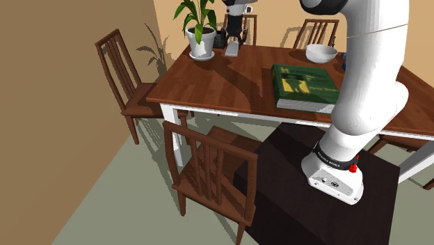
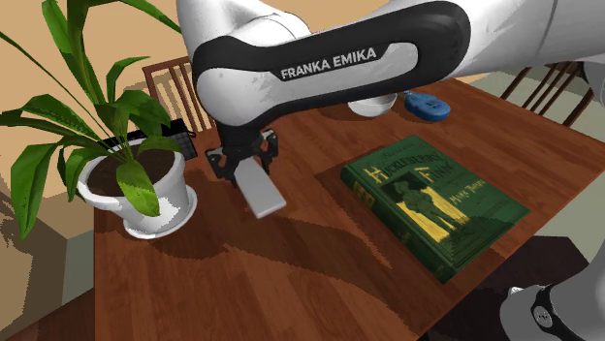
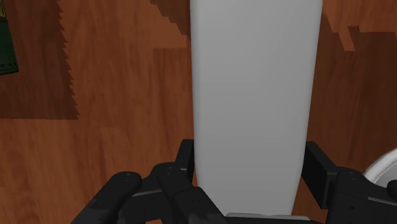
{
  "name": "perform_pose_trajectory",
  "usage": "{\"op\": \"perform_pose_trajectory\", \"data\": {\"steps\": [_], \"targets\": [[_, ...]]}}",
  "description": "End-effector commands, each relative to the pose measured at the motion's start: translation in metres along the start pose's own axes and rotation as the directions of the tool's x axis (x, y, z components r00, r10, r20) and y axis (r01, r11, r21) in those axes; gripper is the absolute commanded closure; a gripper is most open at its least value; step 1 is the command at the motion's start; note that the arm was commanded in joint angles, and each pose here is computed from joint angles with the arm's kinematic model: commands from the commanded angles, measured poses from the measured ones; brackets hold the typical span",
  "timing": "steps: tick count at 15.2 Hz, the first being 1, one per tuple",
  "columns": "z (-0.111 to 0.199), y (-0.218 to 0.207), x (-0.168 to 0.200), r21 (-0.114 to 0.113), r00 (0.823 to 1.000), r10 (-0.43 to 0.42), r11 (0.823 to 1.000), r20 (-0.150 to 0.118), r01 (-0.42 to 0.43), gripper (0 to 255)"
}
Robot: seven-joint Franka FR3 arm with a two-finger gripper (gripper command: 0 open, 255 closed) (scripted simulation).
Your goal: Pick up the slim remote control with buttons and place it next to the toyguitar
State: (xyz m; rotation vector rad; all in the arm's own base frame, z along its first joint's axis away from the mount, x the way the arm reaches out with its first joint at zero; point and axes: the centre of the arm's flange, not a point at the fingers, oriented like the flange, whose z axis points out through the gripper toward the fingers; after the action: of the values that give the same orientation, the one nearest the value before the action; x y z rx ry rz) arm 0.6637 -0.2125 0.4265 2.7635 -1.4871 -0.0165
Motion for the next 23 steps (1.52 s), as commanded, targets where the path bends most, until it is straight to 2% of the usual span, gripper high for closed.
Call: {"op": "perform_pose_trajectory", "data": {"steps": [1, 2, 23], "targets": [[-0.012, 0.000, -0.001, 0.000, 1.000, 0.000, 1.000, 0.000, 0.000, 255], [-0.016, 0.000, -0.001, 0.000, 1.000, 0.000, 1.000, 0.000, 0.000, 255], [-0.014, 0.272, -0.054, 0.000, 1.000, 0.000, 1.000, 0.000, 0.000, 255]]}}
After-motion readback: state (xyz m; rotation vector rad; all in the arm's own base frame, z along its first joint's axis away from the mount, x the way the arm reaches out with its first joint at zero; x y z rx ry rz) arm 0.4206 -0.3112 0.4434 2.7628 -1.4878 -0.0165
